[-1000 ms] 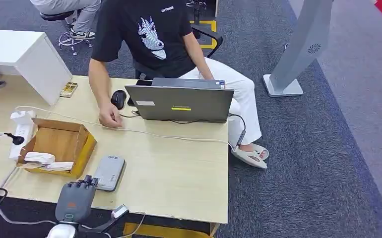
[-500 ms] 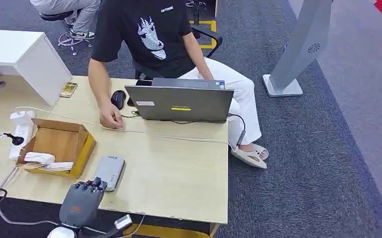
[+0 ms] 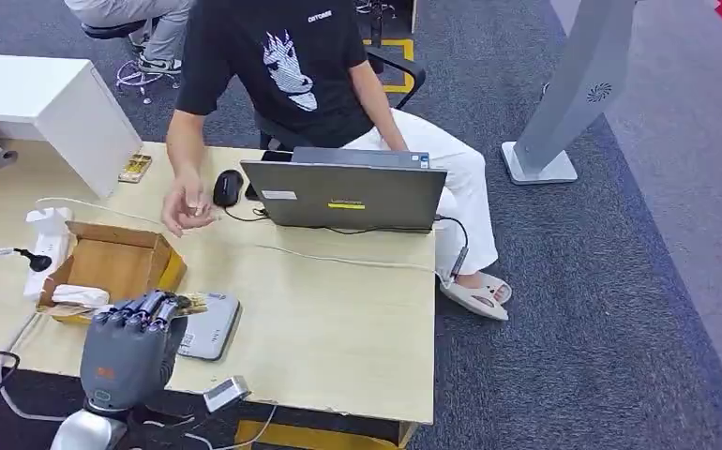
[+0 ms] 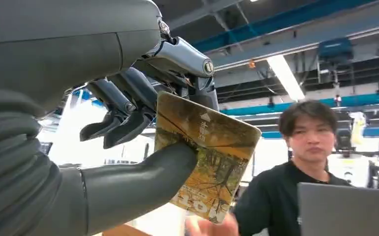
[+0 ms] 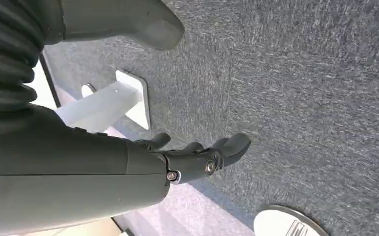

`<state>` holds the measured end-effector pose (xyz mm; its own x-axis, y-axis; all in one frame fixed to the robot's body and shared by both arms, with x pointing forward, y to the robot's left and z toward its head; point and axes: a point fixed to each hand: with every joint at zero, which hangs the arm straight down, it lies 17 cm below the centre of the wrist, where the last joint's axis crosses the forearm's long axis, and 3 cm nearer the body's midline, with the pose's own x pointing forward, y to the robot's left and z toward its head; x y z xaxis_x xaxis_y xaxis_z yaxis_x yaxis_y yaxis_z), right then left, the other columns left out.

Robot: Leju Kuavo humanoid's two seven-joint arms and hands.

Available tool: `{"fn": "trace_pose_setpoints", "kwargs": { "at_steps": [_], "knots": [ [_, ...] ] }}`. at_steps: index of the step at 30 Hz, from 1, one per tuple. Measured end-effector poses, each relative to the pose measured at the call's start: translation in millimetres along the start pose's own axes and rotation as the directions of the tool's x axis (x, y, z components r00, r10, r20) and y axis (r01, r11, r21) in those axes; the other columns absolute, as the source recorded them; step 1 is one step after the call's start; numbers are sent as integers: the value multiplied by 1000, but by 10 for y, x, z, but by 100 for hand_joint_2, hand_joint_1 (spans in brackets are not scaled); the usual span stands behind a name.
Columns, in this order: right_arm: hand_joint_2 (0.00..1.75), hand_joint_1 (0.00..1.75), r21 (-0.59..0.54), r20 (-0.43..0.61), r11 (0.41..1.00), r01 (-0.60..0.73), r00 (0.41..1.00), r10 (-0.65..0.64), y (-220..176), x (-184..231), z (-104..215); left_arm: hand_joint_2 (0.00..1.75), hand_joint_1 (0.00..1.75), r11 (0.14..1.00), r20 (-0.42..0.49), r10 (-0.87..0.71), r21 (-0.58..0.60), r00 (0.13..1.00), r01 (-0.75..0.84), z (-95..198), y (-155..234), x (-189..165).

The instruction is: Pass the card to the sensor for recognition and then transmit it.

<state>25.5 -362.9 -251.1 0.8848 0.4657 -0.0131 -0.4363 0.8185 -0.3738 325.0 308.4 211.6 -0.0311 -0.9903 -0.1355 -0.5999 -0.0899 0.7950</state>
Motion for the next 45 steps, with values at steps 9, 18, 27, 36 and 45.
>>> {"fn": "trace_pose_setpoints", "kwargs": {
  "at_steps": [9,18,27,36,45],
  "knots": [
    [175,0,0,0,1000,0,1000,0,-1,1,0,175,175,1000,-38,-6,6,999,7,8,45,-72],
    [175,0,-8,31,1000,-5,1000,6,19,86,-13,175,175,989,-89,23,150,996,-10,-241,368,-376],
    [175,0,7,49,1000,-2,999,2,14,254,-55,175,175,985,-279,-146,48,949,165,-779,355,-1355],
    [175,0,1,94,1000,11,995,-12,-60,581,-100,175,0,958,-432,-257,3,865,287,-1040,396,-2080],
    [175,0,7,100,1000,13,995,-14,-39,639,-103,175,0,954,-396,-274,5,876,301,-1070,390,-2069]
  ]
}}
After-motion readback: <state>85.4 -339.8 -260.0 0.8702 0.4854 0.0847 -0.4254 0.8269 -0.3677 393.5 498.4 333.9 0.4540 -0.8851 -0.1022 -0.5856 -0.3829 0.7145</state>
